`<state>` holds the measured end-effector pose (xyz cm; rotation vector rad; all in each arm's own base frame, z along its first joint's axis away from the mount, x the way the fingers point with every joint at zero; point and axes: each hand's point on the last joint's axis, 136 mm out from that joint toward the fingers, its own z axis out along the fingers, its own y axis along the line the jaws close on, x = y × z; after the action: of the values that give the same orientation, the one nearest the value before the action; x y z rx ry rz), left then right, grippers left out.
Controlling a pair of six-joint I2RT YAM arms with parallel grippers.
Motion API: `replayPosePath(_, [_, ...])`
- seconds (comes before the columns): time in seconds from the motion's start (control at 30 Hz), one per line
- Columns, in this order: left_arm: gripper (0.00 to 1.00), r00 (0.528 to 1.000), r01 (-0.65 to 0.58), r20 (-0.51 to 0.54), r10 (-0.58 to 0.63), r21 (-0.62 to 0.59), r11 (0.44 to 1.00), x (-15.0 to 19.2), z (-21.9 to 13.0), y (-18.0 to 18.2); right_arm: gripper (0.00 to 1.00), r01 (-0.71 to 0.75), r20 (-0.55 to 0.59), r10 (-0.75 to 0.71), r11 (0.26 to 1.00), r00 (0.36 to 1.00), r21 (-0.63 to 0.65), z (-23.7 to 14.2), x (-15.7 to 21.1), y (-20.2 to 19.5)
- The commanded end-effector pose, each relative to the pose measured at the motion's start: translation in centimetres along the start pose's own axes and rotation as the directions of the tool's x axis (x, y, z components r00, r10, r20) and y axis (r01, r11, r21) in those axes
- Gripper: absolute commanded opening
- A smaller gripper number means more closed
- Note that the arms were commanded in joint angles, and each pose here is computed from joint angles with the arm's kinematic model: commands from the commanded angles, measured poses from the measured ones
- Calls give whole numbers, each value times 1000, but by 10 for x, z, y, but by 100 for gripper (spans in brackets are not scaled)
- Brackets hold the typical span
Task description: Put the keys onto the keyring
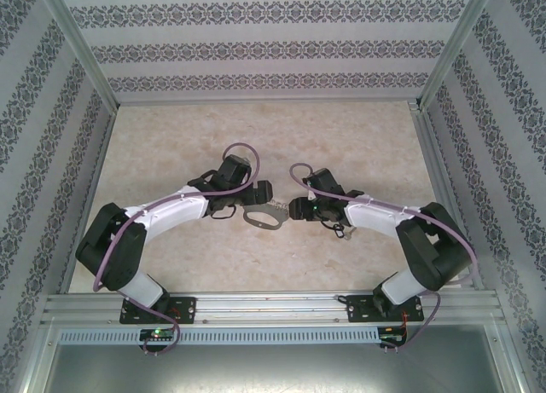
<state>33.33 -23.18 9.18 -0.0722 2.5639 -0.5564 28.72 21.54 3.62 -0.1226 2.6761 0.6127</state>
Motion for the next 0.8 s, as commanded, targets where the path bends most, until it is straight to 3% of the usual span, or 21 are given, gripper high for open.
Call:
replayPosePath(0.0, [100, 1000, 4, 27, -5, 17, 1000, -8, -9, -2, 55, -1, 0, 1, 997, 1000, -72, 6, -9, 15])
replayPosePath(0.4, [100, 997, 20, 73, -17, -35, 999, -11, -15, 10, 54, -15, -34, 12, 995, 999, -101, 24, -4, 24])
replayPosePath(0.77, [100, 997, 24, 74, -21, -47, 999, -10, -14, 13, 45, 1, -20, -4, 990, 1000, -139, 18, -3, 38])
